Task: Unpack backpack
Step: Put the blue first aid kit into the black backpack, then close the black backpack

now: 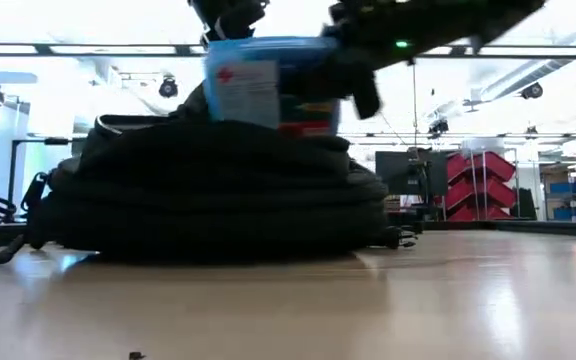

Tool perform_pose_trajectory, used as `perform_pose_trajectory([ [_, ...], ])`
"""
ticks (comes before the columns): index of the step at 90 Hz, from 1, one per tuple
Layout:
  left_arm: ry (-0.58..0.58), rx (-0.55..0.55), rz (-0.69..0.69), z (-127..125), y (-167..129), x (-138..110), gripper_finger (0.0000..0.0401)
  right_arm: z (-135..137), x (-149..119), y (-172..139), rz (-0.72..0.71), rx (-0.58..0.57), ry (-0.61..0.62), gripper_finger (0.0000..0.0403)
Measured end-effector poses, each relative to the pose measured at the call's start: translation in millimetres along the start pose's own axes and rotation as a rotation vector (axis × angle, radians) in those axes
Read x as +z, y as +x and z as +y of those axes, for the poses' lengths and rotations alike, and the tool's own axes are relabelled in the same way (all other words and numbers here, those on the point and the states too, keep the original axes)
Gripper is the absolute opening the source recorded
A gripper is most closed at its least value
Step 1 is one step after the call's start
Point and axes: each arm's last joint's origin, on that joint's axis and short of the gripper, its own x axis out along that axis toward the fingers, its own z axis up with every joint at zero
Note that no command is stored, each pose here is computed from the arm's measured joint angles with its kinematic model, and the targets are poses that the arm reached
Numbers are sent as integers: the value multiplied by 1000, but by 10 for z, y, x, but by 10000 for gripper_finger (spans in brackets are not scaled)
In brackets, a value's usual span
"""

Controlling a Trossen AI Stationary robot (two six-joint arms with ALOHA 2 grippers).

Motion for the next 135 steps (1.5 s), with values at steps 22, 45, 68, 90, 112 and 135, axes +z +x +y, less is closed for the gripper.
perform_pose_trajectory([
  [22, 1, -75, -13, -66, 22, 19, 0, -8, -109, 468, 176, -116, -47, 127],
  [45, 30, -87, 21, -109, 82, -37, 0, 39, -248, 599, 326, -9, 92, 251],
  [68, 43, -93, 73, -143, 183, -150, 0, -27, -39, 294, 312, 335, 342, 362],
  [90, 73, -158, 137, -243, 316, -330, 0, -362, 140, -227, 215, 365, 614, 367],
  [112, 218, -247, 34, -525, 413, -433, 18, -889, -379, -591, 310, 115, 1003, 367],
  [135, 312, -270, -37, -650, 340, -386, 118, -1167, -1309, -537, 407, 57, 1398, 368],
])
